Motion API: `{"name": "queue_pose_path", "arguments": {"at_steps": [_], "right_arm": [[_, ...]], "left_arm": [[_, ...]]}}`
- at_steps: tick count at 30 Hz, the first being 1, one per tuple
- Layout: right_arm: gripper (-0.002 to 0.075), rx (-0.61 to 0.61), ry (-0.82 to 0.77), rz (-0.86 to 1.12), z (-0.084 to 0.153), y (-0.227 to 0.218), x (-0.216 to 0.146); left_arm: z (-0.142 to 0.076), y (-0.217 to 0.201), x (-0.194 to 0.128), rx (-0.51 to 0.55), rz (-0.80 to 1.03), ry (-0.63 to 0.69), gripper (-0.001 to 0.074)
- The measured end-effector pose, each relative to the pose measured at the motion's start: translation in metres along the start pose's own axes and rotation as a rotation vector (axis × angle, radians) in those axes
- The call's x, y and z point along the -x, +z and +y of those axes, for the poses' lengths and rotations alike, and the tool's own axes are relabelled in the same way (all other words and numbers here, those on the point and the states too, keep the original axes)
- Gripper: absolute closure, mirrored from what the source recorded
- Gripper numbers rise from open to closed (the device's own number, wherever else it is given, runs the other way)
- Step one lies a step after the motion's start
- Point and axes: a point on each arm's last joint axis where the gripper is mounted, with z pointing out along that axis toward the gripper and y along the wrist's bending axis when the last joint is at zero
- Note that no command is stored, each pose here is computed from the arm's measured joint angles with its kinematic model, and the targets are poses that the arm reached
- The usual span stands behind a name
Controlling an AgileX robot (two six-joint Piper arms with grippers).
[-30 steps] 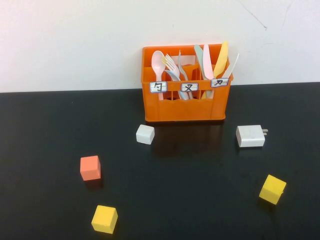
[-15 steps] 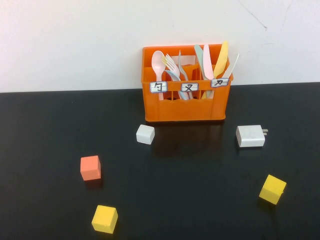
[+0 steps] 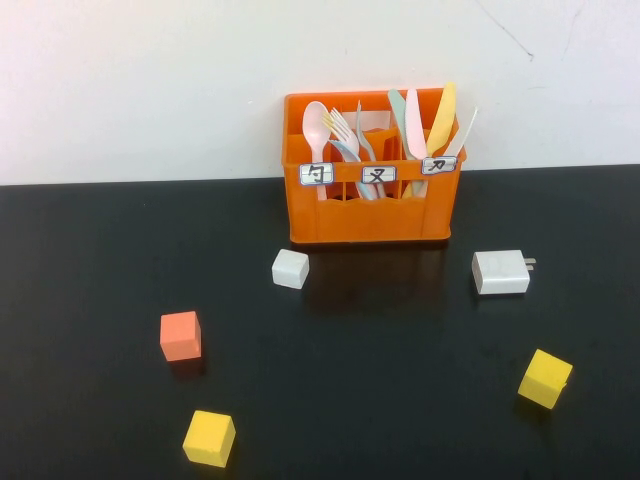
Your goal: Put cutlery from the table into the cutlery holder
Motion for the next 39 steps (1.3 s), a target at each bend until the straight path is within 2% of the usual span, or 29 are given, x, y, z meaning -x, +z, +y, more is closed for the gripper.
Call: {"name": "queue_pose_path", "arguments": {"at_steps": [31, 39], "right_arm": [[0.0728, -0.005, -0.007, 0.000, -0.0004, -0.0001, -0.0001], [0.0728, -0.110, 0.032, 0.035, -0.0054, 0.0002, -0.0070]], "left_arm": [[-0.0001, 0.0000, 0.0000, -0.001, 0.000, -0.001, 0.0736], [-0.0001, 0.0000, 0.0000, -0.001, 0.000, -0.001, 0.0736]]}}
